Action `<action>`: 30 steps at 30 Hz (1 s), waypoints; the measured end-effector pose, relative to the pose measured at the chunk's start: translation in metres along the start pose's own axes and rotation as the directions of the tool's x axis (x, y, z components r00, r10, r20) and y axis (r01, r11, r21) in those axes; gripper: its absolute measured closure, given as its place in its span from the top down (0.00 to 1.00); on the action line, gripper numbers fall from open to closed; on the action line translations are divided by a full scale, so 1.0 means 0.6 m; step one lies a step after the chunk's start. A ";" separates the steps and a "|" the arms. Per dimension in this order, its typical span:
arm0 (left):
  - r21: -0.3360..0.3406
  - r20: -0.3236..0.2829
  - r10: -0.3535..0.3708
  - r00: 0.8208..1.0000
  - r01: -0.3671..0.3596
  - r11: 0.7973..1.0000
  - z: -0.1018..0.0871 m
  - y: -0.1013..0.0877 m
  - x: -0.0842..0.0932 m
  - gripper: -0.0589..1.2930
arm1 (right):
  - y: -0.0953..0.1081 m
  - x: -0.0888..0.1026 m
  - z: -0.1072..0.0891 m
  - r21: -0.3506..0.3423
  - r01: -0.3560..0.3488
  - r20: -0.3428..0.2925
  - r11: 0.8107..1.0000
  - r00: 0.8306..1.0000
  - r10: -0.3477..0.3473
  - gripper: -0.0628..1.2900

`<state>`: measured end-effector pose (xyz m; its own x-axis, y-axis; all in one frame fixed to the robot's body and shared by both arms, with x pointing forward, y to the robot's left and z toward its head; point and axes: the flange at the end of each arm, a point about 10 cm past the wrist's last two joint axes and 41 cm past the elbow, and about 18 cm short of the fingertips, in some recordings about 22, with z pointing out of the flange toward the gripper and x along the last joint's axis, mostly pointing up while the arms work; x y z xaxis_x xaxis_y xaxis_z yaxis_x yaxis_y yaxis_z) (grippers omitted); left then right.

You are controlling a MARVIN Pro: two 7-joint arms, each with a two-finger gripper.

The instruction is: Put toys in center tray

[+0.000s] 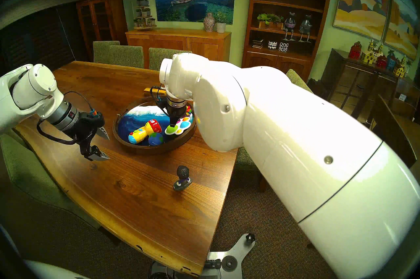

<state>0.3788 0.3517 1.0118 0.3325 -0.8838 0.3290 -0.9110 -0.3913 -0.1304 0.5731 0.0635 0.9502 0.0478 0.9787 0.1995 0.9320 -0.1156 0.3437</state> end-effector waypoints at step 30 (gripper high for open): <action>0.003 -0.002 0.000 1.000 0.000 1.000 -0.001 -0.001 0.001 0.96 | 0.010 -0.040 -0.057 0.213 -0.105 0.134 0.971 0.988 0.077 0.96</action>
<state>0.3791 0.3517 1.0127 0.3324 -0.8831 0.3313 -0.9102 -0.3924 -0.1327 0.5652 0.0333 0.9790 0.1675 0.9807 0.1007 0.9768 -0.1789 0.1177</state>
